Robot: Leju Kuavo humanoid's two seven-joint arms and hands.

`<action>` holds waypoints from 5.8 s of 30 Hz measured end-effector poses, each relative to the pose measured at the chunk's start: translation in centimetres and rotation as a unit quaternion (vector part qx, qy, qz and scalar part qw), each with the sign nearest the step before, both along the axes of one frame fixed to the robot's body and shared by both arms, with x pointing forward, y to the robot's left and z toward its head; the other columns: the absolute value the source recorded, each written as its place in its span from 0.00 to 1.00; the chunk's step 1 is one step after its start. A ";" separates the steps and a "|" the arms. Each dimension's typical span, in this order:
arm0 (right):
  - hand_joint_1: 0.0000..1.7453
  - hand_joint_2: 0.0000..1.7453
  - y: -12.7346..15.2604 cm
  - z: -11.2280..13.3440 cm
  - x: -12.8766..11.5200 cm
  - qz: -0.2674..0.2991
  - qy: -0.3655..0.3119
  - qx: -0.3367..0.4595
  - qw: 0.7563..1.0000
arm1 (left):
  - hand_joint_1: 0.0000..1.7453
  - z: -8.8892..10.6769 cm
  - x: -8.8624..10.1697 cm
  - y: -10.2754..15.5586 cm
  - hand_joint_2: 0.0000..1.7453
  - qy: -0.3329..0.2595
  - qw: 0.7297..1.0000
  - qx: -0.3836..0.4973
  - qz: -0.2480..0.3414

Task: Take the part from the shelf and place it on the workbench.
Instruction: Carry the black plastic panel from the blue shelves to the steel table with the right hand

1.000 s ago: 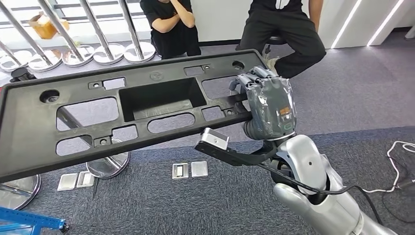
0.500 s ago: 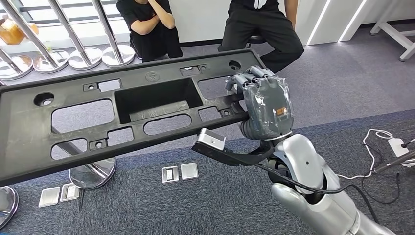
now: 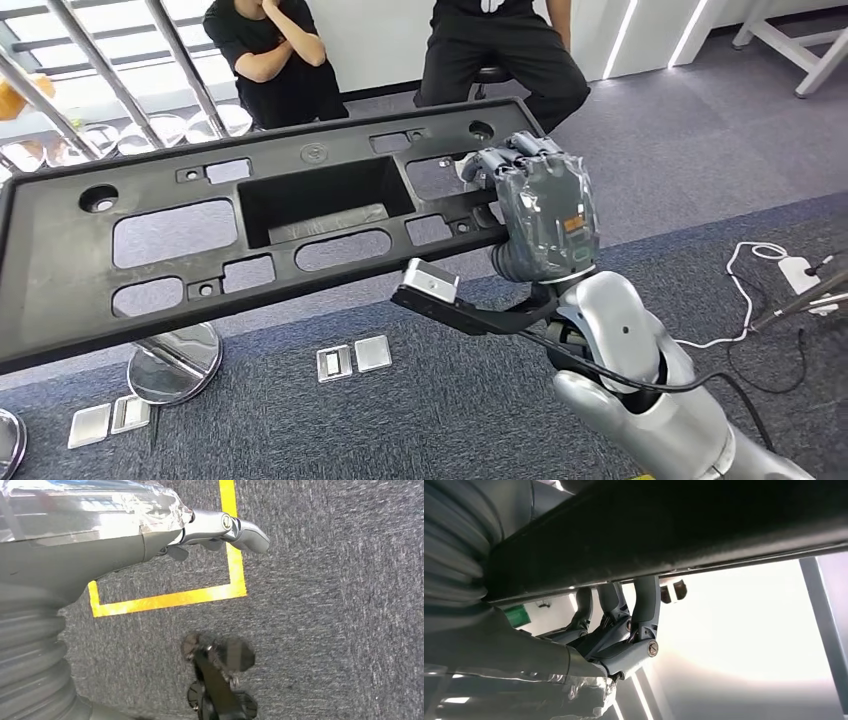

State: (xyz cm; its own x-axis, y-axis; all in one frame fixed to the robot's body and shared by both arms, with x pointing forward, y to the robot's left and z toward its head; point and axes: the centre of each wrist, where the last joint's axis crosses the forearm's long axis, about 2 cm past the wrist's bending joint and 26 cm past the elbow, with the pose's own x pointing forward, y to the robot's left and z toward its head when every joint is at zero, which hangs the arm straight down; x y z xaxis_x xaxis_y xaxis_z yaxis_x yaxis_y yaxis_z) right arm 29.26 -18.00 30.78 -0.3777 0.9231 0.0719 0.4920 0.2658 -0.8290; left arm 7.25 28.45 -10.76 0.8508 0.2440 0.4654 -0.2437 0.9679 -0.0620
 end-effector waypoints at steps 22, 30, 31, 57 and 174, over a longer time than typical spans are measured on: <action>1.00 1.00 -0.1 -0.1 0.0 -0.013 0.010 0.000 1.000 | 0.00 0.0 0.0 0.2 1.00 0.000 1.000 0.002 -0.004; 1.00 1.00 -0.1 -0.1 0.0 -0.014 0.013 0.005 1.000 | 0.00 0.0 0.1 0.2 1.00 0.000 1.000 0.002 -0.005; 1.00 1.00 -0.1 -0.1 0.0 -0.014 0.013 0.005 1.000 | 0.00 0.0 0.0 0.2 1.00 0.000 1.000 0.003 -0.005; 1.00 1.00 -0.4 -0.3 -0.1 -0.009 0.020 0.014 1.000 | 0.00 0.0 0.0 0.2 1.00 0.000 1.000 0.003 -0.009; 1.00 1.00 -0.4 0.1 0.1 -0.034 0.012 -0.010 0.999 | 0.00 0.0 0.3 0.7 1.00 -0.001 1.000 0.009 -0.012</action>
State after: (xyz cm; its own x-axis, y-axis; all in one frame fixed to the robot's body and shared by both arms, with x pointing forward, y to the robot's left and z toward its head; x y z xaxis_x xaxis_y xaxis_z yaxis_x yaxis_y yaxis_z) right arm 29.36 -18.38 30.83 -0.3116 0.9483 0.0605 0.4887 0.2146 -0.8456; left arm 7.51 29.18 -10.72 0.8548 0.2160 0.4718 -0.2212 0.9742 -0.0454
